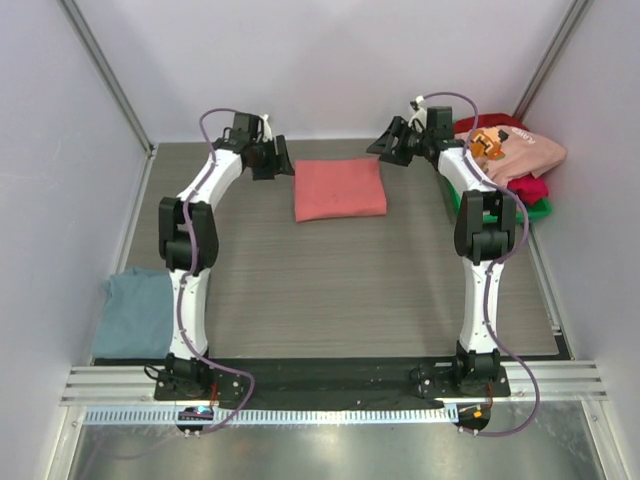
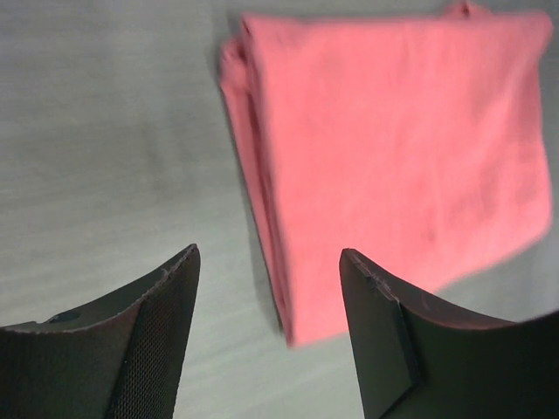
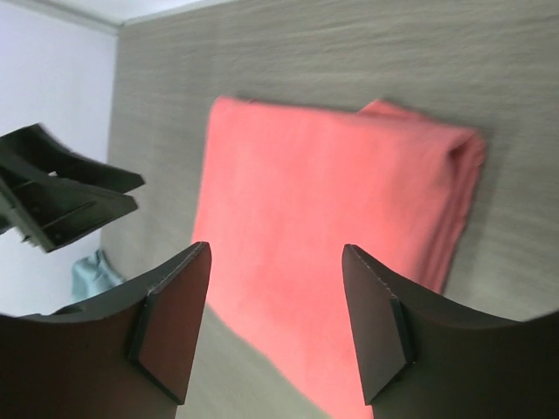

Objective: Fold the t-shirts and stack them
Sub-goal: Neatly place the folded tshirt to the corner

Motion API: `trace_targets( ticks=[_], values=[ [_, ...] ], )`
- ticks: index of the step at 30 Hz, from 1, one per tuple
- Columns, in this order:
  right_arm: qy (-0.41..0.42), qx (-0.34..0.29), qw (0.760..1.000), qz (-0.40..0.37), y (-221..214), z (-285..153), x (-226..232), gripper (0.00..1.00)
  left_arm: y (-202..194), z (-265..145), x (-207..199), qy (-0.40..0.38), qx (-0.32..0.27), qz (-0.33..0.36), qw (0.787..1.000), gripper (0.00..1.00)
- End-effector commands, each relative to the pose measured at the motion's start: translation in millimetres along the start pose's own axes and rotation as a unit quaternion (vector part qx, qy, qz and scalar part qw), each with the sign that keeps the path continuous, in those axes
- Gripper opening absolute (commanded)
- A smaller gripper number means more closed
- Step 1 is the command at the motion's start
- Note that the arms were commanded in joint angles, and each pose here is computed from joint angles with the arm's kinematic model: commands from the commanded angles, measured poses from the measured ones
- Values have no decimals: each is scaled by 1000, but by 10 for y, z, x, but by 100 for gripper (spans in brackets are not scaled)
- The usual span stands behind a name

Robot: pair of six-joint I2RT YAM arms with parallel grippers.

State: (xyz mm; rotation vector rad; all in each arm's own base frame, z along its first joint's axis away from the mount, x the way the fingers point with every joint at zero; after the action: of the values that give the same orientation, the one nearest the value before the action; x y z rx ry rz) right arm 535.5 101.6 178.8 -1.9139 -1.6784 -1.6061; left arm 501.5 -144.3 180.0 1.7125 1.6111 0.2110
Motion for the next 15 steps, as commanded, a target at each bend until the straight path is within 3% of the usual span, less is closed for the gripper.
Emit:
trace_targets(
  ticks=[1,5,11,15],
  values=[
    [61,4,998,-25,-11,-284,433,66,-61,-387,-138,-73,25,-1,997,67],
    [40,52,998,15,-358,-223,172,62,-481,-211,-39,-123,96,-75,985,66],
    [11,81,997,4,-514,-110,-94,59,-618,80,95,-121,113,-115,979,66],
    [-6,86,996,1,-546,-15,-235,58,-528,261,165,-112,97,-125,981,71]
  ],
)
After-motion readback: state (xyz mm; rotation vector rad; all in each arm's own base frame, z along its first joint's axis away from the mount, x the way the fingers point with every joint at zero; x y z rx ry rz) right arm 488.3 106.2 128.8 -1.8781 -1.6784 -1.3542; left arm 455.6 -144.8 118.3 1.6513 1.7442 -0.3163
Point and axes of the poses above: each gripper's point midway between its finger pads, its own z axis out along the fingers, its own x axis along the line the jaws close on, y = z × x, the point moved 10 cm from there along -z, back along the fingers, and after that the axes turned 4 degrees about z, right-handed, at the moved point
